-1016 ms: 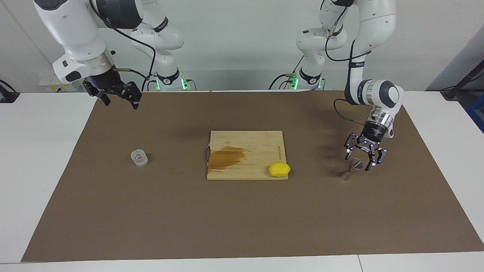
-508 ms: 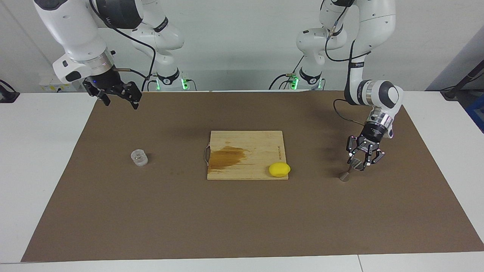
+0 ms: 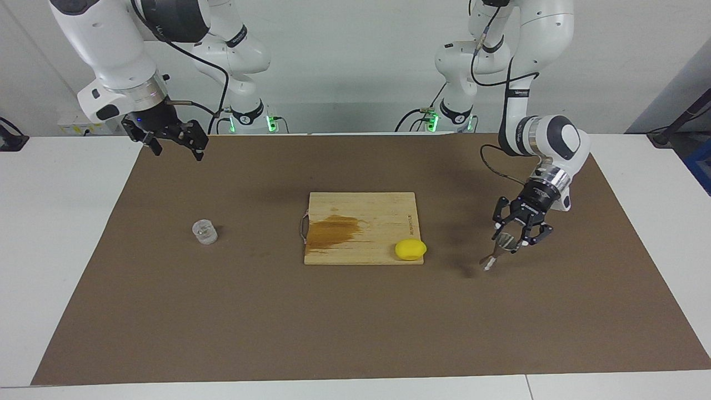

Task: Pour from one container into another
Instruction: 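Carry the metal cup with the left gripper over the wooden board, then lower the metal cup onto the board while the right gripper opens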

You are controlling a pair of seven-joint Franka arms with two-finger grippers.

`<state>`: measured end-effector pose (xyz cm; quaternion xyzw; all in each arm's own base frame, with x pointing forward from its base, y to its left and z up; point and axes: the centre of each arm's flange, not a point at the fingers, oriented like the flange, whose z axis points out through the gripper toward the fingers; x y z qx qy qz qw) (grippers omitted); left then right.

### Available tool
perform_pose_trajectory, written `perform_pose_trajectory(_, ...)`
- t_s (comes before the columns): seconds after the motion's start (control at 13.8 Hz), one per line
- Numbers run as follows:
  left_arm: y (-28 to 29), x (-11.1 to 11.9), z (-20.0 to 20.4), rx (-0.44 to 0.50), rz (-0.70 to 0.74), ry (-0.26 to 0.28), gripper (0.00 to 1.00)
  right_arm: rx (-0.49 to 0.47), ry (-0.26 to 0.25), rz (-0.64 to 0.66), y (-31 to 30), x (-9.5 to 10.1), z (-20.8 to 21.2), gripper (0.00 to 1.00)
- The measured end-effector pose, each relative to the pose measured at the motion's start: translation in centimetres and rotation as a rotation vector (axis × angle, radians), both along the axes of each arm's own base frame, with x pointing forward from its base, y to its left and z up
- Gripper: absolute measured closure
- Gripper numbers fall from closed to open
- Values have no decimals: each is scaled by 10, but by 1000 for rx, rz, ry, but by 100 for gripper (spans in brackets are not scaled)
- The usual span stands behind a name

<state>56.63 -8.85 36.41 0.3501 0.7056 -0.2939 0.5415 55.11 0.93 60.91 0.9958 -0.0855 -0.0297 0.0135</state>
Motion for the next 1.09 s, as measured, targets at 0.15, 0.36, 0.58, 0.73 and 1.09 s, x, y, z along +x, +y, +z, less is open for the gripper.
perform_pose_trajectory(0.15,-57,-14,1,30,-73,12,50,0,2,0,0,0,-1,1)
perform_pose_trajectory(0.36,-145,-43,4,66,-116,64,50,0,2,0,0,0,-1,1)
perform_pose_trajectory(0.58,-216,-84,-5,40,-122,141,50,0,1,0,0,0,-1,1)
perform_pose_trajectory(0.73,-243,-102,-22,34,-143,184,50,0,1,-1,-1,0,-1,1)
perform_pose_trajectory(1.09,-278,-95,-49,32,-161,214,50,0,1,-3,-1,0,-1,1)
